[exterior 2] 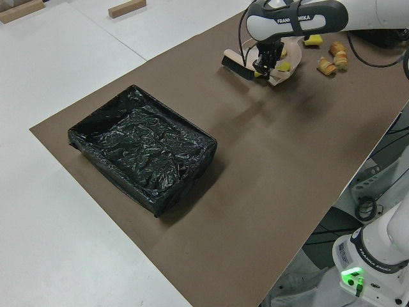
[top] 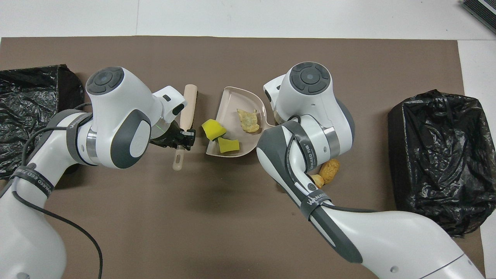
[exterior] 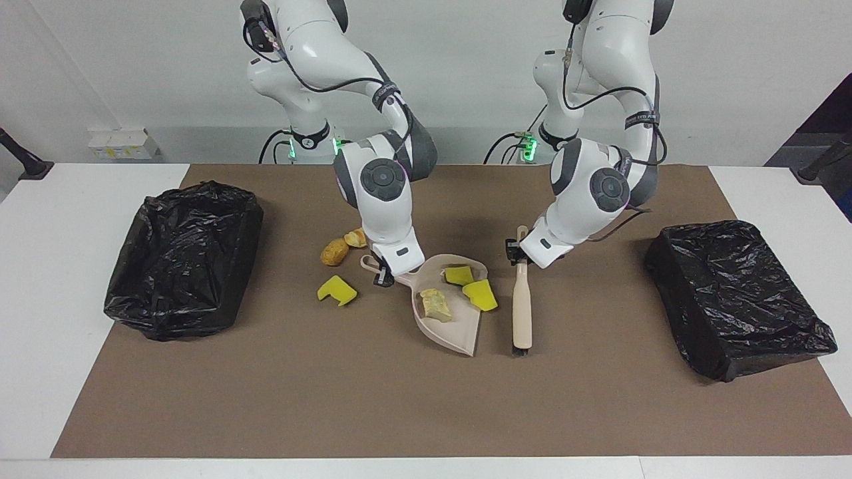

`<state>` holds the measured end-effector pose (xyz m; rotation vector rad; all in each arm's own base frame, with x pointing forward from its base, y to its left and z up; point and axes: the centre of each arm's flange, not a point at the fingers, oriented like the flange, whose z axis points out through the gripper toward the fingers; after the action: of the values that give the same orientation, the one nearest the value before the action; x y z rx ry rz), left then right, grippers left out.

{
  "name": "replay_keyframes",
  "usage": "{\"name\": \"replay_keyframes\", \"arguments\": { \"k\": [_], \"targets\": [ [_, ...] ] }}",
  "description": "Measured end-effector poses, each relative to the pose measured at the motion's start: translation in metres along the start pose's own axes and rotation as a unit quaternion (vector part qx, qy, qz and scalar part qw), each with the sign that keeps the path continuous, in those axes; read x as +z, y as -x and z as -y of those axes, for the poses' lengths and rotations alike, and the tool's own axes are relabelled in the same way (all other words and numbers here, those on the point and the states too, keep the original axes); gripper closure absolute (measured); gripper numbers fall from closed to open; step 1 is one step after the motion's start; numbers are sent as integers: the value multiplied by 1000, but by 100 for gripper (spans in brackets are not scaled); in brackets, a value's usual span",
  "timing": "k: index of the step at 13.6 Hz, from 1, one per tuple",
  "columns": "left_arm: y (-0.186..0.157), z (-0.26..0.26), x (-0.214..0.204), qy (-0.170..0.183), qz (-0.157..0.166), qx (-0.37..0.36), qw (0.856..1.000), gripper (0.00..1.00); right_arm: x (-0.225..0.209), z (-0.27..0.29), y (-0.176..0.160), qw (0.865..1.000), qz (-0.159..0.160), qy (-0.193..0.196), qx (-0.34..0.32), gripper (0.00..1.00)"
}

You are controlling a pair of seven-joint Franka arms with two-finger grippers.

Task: Sweep and dump trash in bin

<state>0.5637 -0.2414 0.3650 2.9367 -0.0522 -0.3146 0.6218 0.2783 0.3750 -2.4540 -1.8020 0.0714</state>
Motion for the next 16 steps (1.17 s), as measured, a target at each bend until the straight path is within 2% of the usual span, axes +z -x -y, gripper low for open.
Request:
{"name": "replay_keyframes", "arguments": {
  "k": [2,3,5,9,11,13,14,16],
  "targets": [
    [19,-12,18,-5,-7,-15,1000,74,-7,-17,16,999,-50,-17,-4,68],
    [27,-19,23,-6,-10,-21,1000,74,-10,-24,24,998,-65,-22,-7,68],
    [31,-22,18,-5,-16,-24,1000,74,-14,-30,33,997,-74,-22,-6,68],
    [33,-28,-17,5,-35,-34,999,74,-13,-25,27,997,-74,-24,-12,68],
    [38,-39,-34,10,-44,-37,998,74,-9,-23,28,998,-58,-19,-20,68],
    [39,-41,-40,12,-49,-42,998,74,-2,-21,37,999,-8,1,-42,68],
    [38,-37,-42,13,-50,-46,998,74,2,-16,37,999,7,5,-51,68],
    [33,-26,-44,13,-52,-56,997,74,6,-6,31,998,12,10,-63,68]
  ]
}}
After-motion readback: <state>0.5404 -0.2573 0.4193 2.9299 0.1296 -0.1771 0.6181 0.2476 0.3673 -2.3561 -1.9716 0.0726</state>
